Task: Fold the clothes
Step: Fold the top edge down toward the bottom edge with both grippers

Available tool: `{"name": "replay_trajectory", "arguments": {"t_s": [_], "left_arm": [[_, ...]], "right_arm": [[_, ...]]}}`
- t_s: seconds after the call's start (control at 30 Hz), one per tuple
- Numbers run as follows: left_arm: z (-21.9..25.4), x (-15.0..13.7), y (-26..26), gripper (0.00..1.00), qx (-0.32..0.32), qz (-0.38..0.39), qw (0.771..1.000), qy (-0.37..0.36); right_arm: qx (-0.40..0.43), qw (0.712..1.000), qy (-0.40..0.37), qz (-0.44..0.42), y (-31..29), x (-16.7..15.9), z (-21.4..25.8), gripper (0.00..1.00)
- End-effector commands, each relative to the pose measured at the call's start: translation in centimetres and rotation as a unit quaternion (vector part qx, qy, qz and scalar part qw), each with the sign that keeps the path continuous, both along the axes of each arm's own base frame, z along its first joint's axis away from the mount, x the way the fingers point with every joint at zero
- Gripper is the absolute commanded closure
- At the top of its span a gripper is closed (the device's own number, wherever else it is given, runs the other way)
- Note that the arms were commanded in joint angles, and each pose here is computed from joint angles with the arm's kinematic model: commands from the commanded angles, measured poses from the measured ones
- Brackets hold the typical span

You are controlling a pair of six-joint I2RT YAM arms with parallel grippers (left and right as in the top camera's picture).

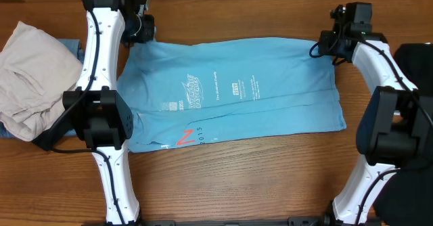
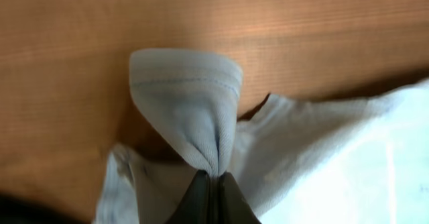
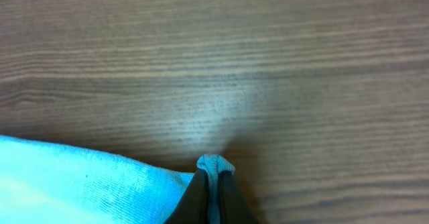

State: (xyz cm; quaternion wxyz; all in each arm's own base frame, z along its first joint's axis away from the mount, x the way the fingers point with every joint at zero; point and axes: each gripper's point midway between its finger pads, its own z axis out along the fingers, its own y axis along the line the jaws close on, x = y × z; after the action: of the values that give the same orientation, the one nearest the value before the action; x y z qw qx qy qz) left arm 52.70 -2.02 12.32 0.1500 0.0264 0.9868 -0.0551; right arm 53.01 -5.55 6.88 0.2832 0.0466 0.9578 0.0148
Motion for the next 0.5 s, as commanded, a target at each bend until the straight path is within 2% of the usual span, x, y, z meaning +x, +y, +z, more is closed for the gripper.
{"name": "replay_trajectory", "arguments": {"t_s": [0.0,0.13,0.23,0.47], "left_arm": [[1.1,-2.1,0.3,0.96,-0.008,0.021,0.999,0.030],[0.7,-3.8,0.8,0.96,-0.013,0.046,0.997,0.067],[0.5,-5.5,0.9,0.96,-0.019,0.081,0.991,0.105],[0.5,-8.8,2.0,0.96,-0.018,0.109,0.979,0.172]], "right_arm": [[0.003,0.999,-0.035,-0.014,-1.7,-0.7,5.0,0.96],[0.049,0.998,-0.037,0.007,-2.1,-2.3,6.8,0.96],[0.060,0.998,-0.012,0.015,-2.4,-3.6,6.1,0.96],[0.070,0.997,0.025,0.014,-1.9,-5.1,5.2,0.96]]}}
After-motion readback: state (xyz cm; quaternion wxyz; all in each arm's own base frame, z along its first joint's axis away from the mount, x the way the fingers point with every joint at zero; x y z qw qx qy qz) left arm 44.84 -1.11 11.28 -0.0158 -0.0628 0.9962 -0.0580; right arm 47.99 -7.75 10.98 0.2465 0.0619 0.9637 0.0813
